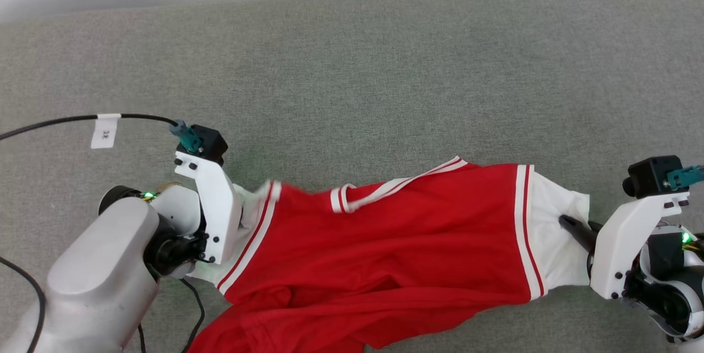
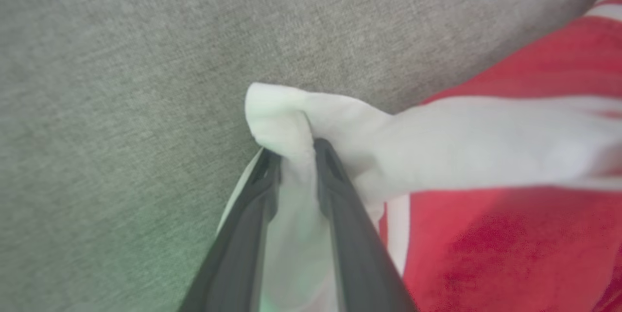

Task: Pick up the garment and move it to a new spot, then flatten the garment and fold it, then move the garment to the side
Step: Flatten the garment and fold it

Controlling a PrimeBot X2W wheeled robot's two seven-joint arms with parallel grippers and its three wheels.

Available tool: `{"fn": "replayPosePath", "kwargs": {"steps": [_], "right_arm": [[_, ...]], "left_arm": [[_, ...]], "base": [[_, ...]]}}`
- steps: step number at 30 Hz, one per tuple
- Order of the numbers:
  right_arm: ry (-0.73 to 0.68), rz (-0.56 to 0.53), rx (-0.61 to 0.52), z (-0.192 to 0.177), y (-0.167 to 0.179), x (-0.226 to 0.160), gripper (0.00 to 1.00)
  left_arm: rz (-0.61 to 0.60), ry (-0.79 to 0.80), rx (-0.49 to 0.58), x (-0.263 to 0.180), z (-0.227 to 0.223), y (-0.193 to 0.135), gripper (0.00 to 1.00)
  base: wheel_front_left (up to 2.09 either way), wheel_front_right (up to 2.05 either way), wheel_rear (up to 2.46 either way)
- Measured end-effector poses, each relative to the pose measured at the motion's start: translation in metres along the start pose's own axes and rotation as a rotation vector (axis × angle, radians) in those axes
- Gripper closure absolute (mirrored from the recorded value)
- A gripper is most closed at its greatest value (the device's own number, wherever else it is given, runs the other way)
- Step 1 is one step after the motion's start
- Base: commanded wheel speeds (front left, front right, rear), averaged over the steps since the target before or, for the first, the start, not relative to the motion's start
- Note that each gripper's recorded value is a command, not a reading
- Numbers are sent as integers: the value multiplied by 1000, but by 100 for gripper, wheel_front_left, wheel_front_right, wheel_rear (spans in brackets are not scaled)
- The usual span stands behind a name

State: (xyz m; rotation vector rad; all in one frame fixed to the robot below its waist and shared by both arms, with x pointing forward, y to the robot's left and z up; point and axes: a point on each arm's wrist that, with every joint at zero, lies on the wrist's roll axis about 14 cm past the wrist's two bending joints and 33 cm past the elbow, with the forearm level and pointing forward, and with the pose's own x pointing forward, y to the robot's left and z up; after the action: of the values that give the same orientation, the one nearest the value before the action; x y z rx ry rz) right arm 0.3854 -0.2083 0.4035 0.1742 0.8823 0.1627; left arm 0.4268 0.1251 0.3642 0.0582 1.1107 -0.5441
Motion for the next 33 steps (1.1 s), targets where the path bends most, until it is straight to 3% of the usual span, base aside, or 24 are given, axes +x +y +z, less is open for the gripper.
{"fn": "replayPosePath", "kwargs": {"steps": [7,16,33], "right_arm": [[-67,-6,-29,19,-1,-6,100],[-250,-83,-110,81,-16,-35,100],[-779,-126,-275,295,11,-103,100]], "left_arm": [[80,-105,36,-5,11,9,100],[336,-540,62,-87,104,44,100],[488,-1192,48,-242,269,65,100]], "base": [[0,0,0],[0,0,0],[0,0,0]]}}
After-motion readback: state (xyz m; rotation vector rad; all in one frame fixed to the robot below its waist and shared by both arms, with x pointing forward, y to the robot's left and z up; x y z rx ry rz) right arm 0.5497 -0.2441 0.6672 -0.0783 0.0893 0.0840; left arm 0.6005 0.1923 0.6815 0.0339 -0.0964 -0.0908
